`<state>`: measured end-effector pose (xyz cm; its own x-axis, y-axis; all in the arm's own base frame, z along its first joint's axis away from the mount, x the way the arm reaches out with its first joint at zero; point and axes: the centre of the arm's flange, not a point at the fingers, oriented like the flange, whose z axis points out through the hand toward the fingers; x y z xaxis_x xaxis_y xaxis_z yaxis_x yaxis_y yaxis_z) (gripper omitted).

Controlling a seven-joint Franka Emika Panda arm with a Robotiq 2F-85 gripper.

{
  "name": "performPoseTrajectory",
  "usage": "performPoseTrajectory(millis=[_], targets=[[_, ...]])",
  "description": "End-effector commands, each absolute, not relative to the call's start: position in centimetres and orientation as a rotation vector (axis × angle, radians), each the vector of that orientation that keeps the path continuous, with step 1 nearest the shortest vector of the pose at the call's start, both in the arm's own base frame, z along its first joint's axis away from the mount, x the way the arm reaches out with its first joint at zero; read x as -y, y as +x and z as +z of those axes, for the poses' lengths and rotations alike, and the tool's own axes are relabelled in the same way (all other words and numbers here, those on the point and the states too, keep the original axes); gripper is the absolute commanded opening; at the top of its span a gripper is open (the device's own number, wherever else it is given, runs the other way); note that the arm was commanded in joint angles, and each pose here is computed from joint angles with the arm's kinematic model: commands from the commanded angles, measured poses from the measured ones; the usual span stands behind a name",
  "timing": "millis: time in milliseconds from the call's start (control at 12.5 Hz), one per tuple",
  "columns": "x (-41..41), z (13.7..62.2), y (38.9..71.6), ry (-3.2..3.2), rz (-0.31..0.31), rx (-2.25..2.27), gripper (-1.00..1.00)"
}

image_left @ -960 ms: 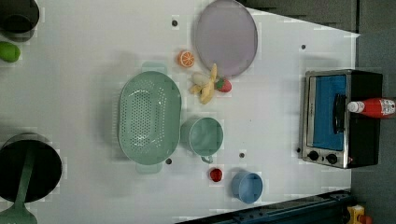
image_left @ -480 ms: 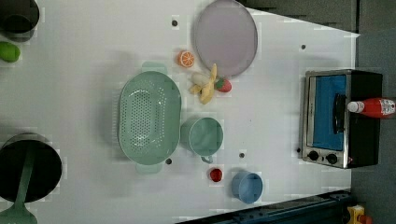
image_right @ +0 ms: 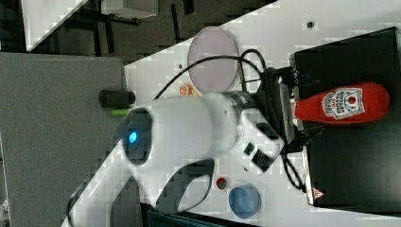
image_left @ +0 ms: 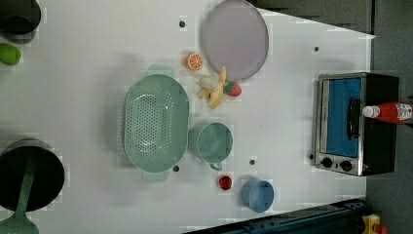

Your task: Pick Ketchup from oven and place it on table.

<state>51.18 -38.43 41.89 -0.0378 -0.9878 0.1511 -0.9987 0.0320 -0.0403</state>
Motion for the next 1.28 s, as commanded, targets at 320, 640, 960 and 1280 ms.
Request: performPoseTrajectory(millis=[320, 640, 960, 1280], targets=[[41.0, 38.1, 51.2, 2.032, 0.239, 2.269, 1.0], [41.3, 35.9, 50.8, 2.005, 0.188, 2.322, 0.92], [41.3, 36.6, 50.9, 2.01, 0.207, 2.336, 0.27], [40.1, 42.8, 51.9, 2.072, 0.226, 2.341, 0.27]])
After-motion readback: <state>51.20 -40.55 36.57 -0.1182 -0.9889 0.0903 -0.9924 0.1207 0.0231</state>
